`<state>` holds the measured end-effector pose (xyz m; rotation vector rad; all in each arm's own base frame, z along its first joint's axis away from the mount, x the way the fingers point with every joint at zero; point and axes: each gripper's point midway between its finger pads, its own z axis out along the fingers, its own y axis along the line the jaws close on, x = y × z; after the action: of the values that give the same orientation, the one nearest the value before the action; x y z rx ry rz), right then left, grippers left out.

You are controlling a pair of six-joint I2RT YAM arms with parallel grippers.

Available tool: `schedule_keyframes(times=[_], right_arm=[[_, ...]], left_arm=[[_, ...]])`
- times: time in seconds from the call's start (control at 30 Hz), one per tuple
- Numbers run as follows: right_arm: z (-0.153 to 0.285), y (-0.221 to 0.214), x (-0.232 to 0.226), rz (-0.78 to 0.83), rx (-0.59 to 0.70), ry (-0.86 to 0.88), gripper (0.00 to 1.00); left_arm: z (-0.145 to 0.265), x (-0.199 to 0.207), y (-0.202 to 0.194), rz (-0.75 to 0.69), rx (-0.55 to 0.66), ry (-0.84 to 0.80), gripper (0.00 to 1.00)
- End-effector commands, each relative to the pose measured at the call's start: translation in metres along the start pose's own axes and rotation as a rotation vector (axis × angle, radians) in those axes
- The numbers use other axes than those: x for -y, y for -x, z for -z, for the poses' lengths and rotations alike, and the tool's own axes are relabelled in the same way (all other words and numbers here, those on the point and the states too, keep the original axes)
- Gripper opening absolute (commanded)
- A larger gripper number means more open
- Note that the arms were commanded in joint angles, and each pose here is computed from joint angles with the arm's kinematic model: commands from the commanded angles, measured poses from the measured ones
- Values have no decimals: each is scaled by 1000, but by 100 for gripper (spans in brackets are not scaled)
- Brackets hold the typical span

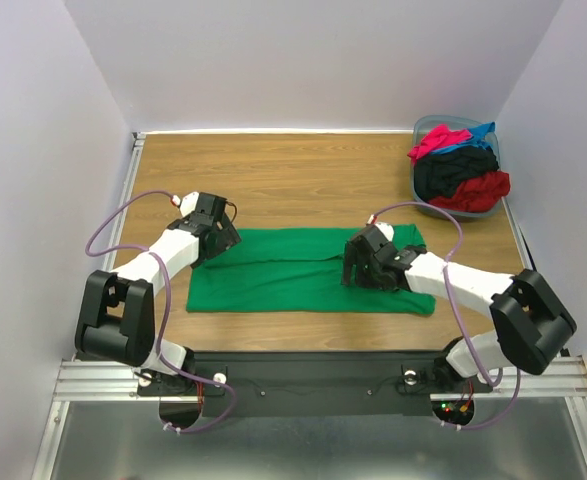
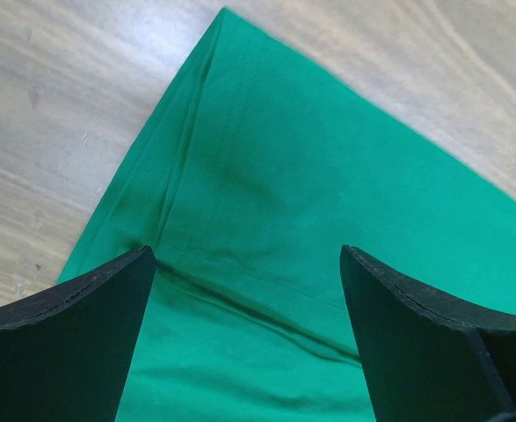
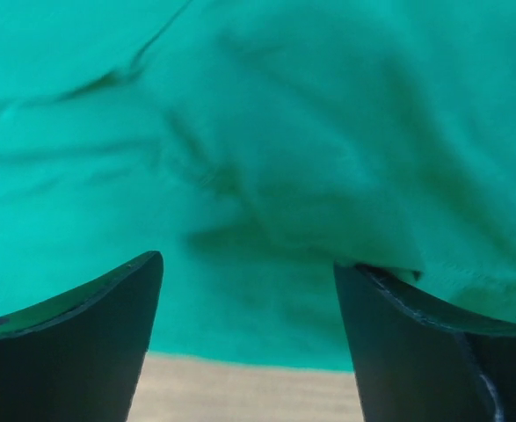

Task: Fold and stack the t-shirts
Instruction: Fold the tshirt

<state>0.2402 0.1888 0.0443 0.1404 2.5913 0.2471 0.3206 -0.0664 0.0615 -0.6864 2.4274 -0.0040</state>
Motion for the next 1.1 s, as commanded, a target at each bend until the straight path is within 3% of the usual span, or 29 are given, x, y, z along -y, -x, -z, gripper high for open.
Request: schedule_keyframes(times=[0.0, 0.03, 0.07, 0.23, 0.33, 0.43, 0.53, 1.07], right_arm=[[-9, 33, 0, -102, 165, -67, 78], [-13, 36, -2, -108, 180, -62, 67], [-14, 37, -3, -121, 190, -65, 61], [-21, 38, -11, -152, 185, -37, 52], [-21, 39, -15, -164, 191, -14, 41], [-21, 41, -16, -177, 205, -4, 26], [-19, 39, -19, -189, 200, 15, 2], [16, 22, -39, -225, 133, 218, 0]], left_arm=[[10, 2, 11, 26, 47, -28, 98], [10, 2, 11, 27, 50, -28, 98], [10, 2, 12, 27, 51, -28, 98], [13, 4, 15, 30, 57, -35, 98], [13, 6, 16, 33, 56, -43, 98], [13, 6, 16, 33, 56, -41, 98], [13, 6, 16, 36, 57, -40, 98], [18, 6, 19, 43, 65, -43, 98]])
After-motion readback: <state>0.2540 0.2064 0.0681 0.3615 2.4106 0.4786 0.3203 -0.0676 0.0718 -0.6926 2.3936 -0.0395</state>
